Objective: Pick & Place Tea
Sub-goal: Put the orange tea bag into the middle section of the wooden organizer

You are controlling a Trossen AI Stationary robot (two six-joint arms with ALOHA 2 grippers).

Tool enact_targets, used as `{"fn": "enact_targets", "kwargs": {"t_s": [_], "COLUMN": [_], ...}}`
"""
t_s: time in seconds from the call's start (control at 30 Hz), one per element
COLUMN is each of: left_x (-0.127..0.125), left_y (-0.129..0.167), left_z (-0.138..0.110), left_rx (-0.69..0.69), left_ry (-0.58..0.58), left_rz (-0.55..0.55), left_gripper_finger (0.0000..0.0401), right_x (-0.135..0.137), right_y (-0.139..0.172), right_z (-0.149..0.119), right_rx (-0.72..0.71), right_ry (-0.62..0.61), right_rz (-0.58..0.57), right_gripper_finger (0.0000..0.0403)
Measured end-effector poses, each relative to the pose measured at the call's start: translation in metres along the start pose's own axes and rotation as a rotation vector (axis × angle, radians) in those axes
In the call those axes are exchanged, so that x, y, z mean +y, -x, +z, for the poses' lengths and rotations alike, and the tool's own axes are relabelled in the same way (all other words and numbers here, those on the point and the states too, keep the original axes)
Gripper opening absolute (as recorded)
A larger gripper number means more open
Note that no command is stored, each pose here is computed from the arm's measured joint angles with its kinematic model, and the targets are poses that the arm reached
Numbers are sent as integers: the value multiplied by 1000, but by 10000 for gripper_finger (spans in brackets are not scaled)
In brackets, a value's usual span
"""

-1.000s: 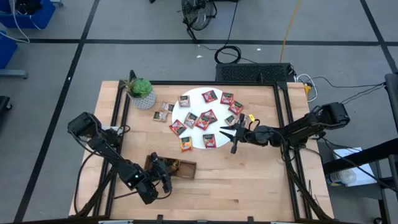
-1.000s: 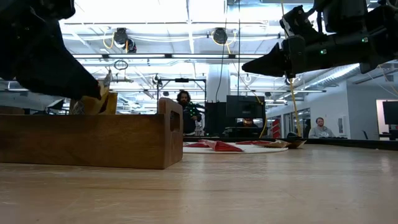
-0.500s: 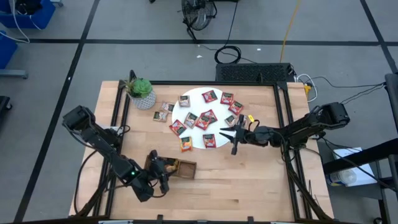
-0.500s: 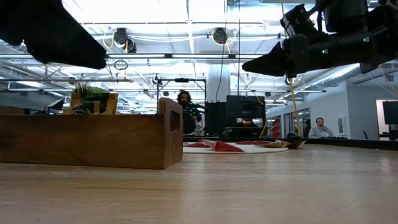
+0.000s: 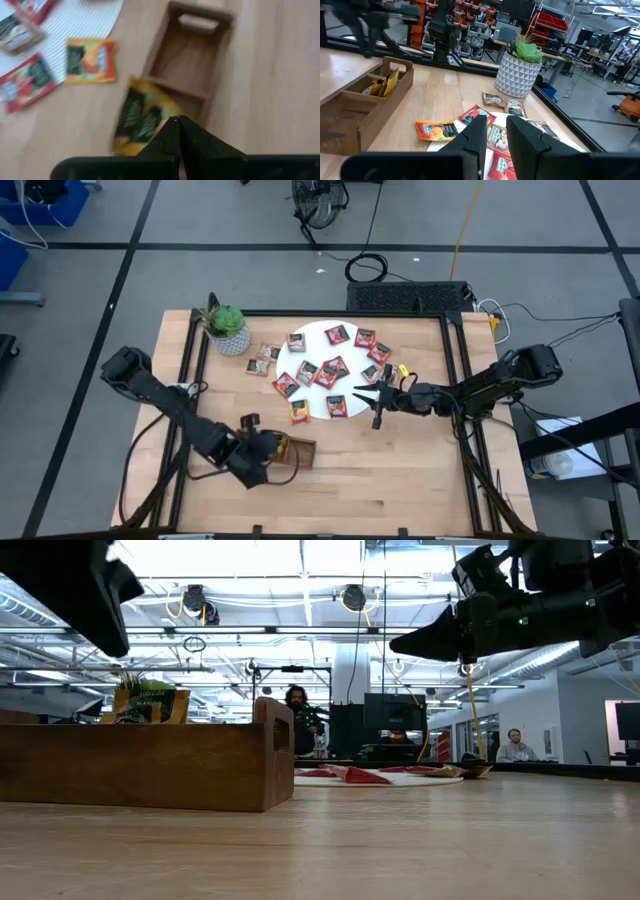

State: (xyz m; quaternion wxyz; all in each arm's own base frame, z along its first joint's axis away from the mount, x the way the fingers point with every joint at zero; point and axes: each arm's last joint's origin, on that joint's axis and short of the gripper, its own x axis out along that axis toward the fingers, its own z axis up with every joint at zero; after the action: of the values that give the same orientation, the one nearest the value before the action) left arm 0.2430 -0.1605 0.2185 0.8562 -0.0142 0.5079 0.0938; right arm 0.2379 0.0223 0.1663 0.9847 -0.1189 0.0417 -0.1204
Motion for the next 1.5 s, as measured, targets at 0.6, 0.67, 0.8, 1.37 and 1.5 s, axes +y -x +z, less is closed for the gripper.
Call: {"fn": "enact_targets", "kwargs": {"t_s": [0.6,0.67,0.8,1.37,1.5], "left_x": [17,17,17,9,10], "left_y": [-22,-22,-22,-70,-74], "left_z": [13,13,14,-2,0], "left_rx": [154,162,165,311,310], "left_ry": [-78,-75,-74,-128,-115], "left_rz": [-155,-169,-172,-191,-188], "left_gripper_finger": [1,1,1,0,0], "right_x": [0,0,0,0,0], "right_y": [0,0,0,0,0], "right_z": [-1,-1,-1,-1,-1], "right_rx": [8,10,11,11,11], "right_ry": [23,27,27,27,27], "right_rz": [1,1,1,1,1], "right_gripper_finger": [61,61,61,61,61]}}
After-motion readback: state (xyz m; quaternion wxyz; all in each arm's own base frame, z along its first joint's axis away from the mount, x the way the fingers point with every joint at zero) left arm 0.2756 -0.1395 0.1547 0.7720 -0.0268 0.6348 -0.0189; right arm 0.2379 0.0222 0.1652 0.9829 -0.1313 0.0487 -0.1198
